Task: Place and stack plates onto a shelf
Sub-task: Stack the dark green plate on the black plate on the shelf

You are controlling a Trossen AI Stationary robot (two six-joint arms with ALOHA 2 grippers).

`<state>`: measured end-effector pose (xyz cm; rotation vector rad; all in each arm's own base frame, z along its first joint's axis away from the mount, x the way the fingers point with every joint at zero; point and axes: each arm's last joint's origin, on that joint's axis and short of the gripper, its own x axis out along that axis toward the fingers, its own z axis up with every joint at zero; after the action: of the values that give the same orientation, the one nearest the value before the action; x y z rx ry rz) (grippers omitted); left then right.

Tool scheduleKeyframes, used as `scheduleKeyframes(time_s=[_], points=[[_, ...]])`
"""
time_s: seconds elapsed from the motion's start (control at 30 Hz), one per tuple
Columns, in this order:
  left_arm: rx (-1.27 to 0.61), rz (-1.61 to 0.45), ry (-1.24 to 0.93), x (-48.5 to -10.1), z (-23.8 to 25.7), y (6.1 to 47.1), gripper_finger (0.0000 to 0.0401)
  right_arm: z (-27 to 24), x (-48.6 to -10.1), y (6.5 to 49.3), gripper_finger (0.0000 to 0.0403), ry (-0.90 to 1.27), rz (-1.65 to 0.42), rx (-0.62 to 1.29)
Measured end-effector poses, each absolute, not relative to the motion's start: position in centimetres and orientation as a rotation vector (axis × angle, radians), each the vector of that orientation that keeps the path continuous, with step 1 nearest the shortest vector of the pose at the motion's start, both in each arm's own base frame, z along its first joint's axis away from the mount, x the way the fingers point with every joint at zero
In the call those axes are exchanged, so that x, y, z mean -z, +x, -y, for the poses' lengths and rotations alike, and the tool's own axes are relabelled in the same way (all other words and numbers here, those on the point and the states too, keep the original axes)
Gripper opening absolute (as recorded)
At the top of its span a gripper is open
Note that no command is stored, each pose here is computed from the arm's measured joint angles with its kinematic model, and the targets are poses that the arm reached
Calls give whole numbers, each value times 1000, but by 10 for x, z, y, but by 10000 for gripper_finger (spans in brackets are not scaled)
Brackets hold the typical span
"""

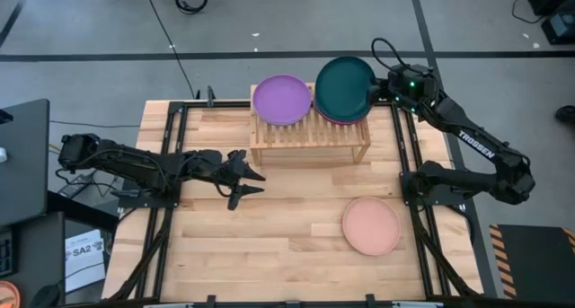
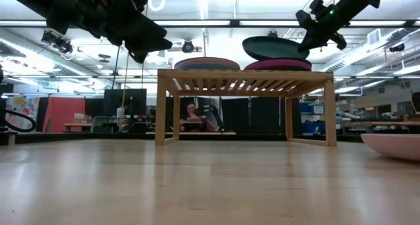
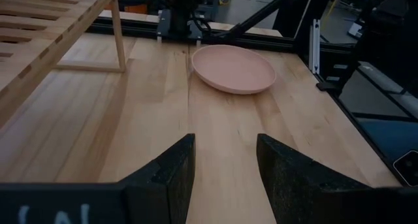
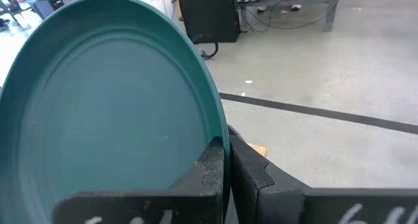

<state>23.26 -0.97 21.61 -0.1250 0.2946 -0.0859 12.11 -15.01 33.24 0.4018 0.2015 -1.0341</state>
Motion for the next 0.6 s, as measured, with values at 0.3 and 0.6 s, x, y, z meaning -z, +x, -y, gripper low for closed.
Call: scheduleKeyframes(time_s=[0.3, 0.6], points=[[86, -294, -125, -216, 10, 233, 169, 149, -330, 121, 17, 444, -205, 1026], [86, -295, -125, -216, 10, 233, 169, 149, -329, 121, 18, 470, -210, 1031]])
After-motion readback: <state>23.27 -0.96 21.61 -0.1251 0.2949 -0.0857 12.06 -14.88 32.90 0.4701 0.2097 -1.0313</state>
